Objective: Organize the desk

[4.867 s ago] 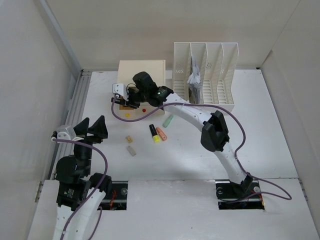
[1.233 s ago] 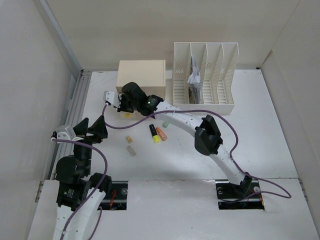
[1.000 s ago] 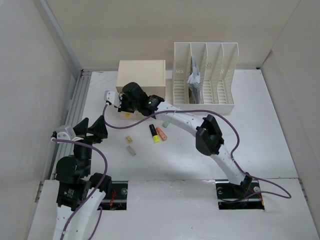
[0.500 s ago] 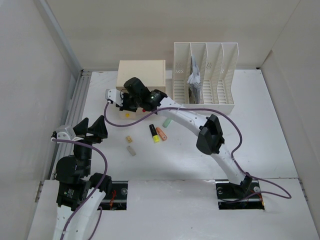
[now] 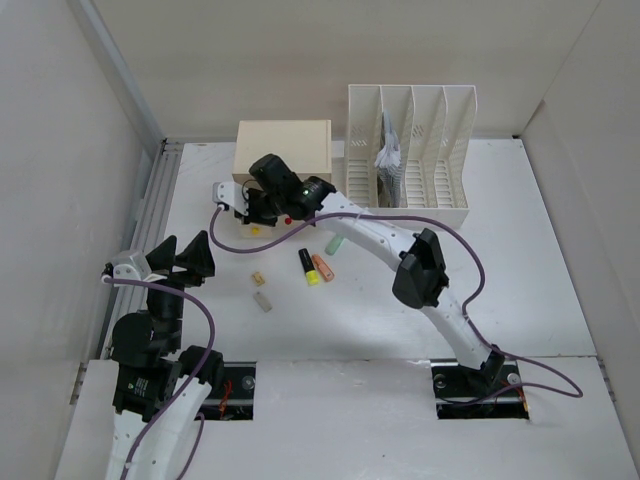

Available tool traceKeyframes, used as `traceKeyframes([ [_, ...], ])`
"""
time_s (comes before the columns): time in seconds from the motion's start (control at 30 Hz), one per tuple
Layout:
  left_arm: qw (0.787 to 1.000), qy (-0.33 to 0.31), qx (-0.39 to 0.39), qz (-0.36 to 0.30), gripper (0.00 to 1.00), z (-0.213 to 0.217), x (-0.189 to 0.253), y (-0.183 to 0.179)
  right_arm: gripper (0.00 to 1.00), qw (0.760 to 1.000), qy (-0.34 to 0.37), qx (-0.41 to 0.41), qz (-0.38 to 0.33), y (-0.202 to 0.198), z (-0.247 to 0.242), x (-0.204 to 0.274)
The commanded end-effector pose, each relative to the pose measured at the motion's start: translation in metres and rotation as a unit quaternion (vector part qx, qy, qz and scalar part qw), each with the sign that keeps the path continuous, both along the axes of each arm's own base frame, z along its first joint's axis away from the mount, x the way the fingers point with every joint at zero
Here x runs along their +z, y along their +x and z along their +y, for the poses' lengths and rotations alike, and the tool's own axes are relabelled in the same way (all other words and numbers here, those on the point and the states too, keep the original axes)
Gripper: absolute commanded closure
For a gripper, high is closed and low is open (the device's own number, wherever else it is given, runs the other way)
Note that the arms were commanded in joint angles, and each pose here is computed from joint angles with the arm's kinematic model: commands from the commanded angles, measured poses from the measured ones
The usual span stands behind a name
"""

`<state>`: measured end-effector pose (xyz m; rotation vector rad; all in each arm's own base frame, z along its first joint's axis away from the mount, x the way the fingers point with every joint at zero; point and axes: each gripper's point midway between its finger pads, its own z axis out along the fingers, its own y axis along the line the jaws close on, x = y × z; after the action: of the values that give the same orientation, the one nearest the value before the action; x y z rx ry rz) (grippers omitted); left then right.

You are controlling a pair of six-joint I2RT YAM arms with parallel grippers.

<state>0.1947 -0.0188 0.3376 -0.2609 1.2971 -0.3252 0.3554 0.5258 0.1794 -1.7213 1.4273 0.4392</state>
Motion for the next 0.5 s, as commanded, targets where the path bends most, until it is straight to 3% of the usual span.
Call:
traceKeyframes([
  [0.0, 1.0, -0.006, 0.003, -0.031, 0.35, 0.003, 0.017, -0.007, 0.93, 0.999, 0.001, 0.026, 0.023, -0.015, 0.004, 0.002],
  [0.47, 1.0, -0.006, 0.003, -0.031, 0.35, 0.003, 0.017, -0.007, 0.93, 0.994, 0.001, 0.076, 0.075, -0.036, 0.005, -0.006],
])
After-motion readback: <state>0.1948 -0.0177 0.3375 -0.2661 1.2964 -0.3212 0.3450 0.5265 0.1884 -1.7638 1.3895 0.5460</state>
